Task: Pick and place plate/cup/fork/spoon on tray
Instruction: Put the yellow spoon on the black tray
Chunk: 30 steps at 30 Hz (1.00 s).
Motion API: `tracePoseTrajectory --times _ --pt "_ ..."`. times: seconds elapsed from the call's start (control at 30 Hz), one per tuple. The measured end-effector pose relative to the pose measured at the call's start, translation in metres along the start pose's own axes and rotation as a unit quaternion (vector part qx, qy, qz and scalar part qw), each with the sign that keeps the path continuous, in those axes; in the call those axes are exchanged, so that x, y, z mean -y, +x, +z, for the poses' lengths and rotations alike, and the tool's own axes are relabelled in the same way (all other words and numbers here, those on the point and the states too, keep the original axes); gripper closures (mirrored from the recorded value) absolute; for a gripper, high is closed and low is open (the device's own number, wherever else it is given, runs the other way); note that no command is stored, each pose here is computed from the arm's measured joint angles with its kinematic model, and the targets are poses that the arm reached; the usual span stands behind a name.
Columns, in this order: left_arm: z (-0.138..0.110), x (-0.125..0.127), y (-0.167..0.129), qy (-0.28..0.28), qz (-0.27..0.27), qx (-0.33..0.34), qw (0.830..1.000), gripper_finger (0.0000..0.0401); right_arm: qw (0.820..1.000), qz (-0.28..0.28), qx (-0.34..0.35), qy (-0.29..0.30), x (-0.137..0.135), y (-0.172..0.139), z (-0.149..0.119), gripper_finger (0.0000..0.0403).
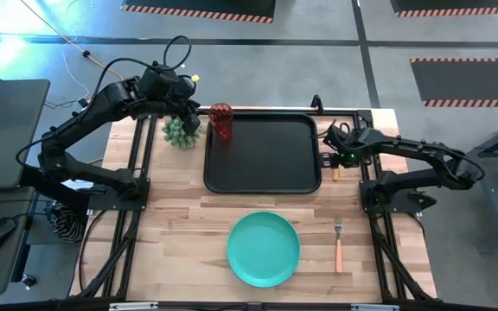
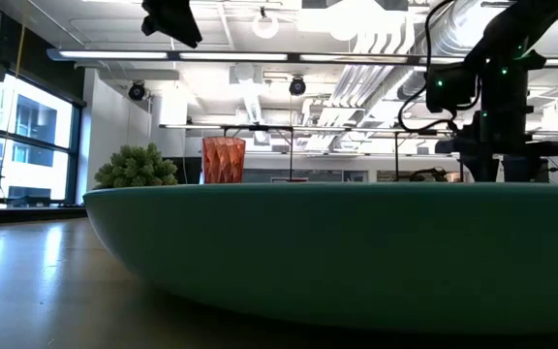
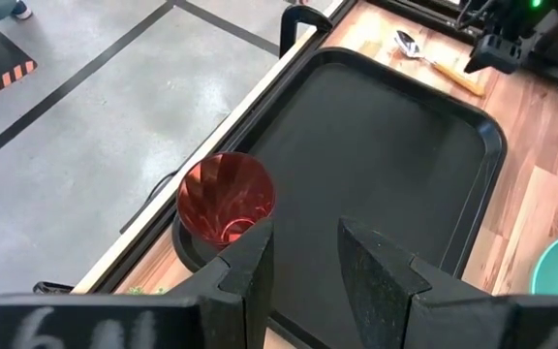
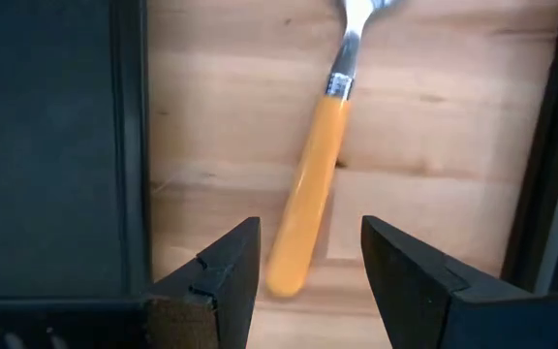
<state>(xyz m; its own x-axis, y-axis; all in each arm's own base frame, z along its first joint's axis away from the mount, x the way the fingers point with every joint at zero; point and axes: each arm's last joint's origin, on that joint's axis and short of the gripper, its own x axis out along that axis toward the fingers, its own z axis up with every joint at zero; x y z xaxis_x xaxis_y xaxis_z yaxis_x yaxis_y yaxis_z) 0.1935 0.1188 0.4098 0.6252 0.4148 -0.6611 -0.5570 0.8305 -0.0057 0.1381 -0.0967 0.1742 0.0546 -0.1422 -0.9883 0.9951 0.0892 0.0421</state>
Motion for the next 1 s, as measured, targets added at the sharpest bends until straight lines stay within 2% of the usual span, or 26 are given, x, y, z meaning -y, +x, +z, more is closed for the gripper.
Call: tracePoseTrajectory --times 0.2,0.43,0.7,1.0 --pt "0.001 0.000 0.000 -0.008 0.000 0.006 1.000 0.0295 1.000 0.000 0.020 -0.006 0.000 0.002 0.003 0.0231" --pt "0.001 0.000 0.000 -0.008 0.000 0.007 1.000 0.0295 1.000 -0.002 0.010 0.018 0.016 0.023 0.003 0.0231" --pt "0.001 0.000 0.000 -0.009 0.000 0.007 1.000 0.0295 0.998 0.039 0.045 0.020 0.014 0.025 0.014 0.0231" --pt "0.001 0.000 0.000 -0.008 0.000 0.007 1.000 0.0295 0.999 0.011 0.020 0.027 0.016 0.040 0.020 0.0231"
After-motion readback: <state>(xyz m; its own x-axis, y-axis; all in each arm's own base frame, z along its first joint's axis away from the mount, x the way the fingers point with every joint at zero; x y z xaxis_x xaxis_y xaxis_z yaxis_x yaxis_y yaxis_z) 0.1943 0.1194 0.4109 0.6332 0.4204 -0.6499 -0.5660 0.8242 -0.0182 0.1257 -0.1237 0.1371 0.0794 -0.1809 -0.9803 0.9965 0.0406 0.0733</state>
